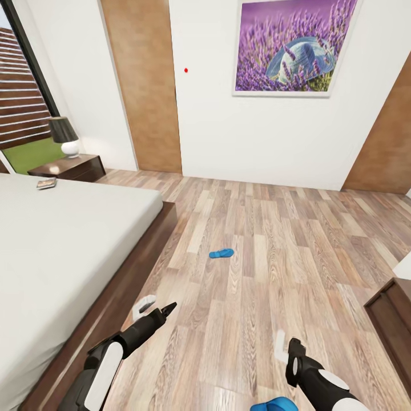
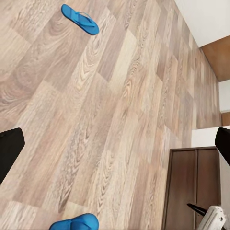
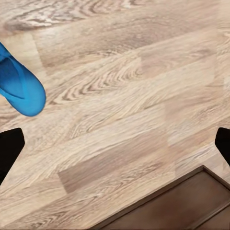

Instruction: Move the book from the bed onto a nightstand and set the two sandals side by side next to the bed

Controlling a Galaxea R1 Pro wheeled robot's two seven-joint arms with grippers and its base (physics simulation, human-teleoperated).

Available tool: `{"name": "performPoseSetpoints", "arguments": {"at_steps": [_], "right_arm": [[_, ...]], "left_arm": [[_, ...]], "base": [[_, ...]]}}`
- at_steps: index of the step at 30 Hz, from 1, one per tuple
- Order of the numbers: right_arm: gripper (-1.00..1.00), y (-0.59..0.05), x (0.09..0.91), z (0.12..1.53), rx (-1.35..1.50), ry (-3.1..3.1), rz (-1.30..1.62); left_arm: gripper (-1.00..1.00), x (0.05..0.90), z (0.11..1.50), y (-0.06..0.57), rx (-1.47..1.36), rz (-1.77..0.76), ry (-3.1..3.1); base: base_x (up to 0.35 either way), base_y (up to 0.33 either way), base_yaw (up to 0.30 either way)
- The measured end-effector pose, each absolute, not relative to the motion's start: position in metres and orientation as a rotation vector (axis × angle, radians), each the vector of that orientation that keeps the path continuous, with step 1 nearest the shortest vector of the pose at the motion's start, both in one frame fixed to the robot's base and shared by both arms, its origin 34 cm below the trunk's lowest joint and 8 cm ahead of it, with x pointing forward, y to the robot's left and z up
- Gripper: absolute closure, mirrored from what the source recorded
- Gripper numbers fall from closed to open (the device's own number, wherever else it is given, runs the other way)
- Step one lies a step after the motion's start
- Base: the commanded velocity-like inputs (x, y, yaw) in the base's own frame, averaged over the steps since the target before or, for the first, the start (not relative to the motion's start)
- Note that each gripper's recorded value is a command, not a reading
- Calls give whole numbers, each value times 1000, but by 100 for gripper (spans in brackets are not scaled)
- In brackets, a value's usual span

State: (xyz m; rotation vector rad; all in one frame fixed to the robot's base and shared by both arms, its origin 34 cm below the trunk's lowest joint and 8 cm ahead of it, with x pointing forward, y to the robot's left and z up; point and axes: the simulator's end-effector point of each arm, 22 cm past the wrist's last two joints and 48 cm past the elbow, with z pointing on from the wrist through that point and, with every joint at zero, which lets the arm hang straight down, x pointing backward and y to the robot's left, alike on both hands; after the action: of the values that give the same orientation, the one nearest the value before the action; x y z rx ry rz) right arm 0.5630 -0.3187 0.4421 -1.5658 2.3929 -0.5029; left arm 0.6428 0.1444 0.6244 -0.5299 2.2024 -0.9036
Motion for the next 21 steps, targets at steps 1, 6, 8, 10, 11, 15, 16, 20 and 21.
{"name": "performPoseSetpoints", "arguments": {"at_steps": [1,6,8,10,11,15,16,20,21], "right_arm": [[-100,-317,558,438,-1576,2407,-477],[-100,-311,542,422,-1608,2454,-388],[-100,-310,540,418,-1614,2457,-381],[-100,-310,537,413,-1619,2461,-376],[-100,-311,534,409,-1622,2467,-374],[-100,-324,548,405,-1581,2408,-514],[-100,-326,550,404,-1575,2397,-538],[-100,-333,553,398,-1559,2370,-604],[-100,-335,553,397,-1557,2367,-614]], "left_arm": [[-100,643,623,144,-530,-904,2202],[-100,641,613,144,-530,-904,2203],[-100,641,609,144,-530,-904,2203],[-100,640,605,144,-530,-904,2203],[-100,640,603,144,-530,-904,2202],[-100,639,595,144,-529,-904,2202],[-100,639,593,144,-529,-904,2202],[-100,638,586,144,-529,-904,2201],[-100,637,584,144,-529,-904,2201]], "base": [[0,0,0],[0,0,0],[0,0,0],[0,0,0],[0,0,0],[0,0,0],[0,0,0],[0,0,0],[0,0,0]]}}
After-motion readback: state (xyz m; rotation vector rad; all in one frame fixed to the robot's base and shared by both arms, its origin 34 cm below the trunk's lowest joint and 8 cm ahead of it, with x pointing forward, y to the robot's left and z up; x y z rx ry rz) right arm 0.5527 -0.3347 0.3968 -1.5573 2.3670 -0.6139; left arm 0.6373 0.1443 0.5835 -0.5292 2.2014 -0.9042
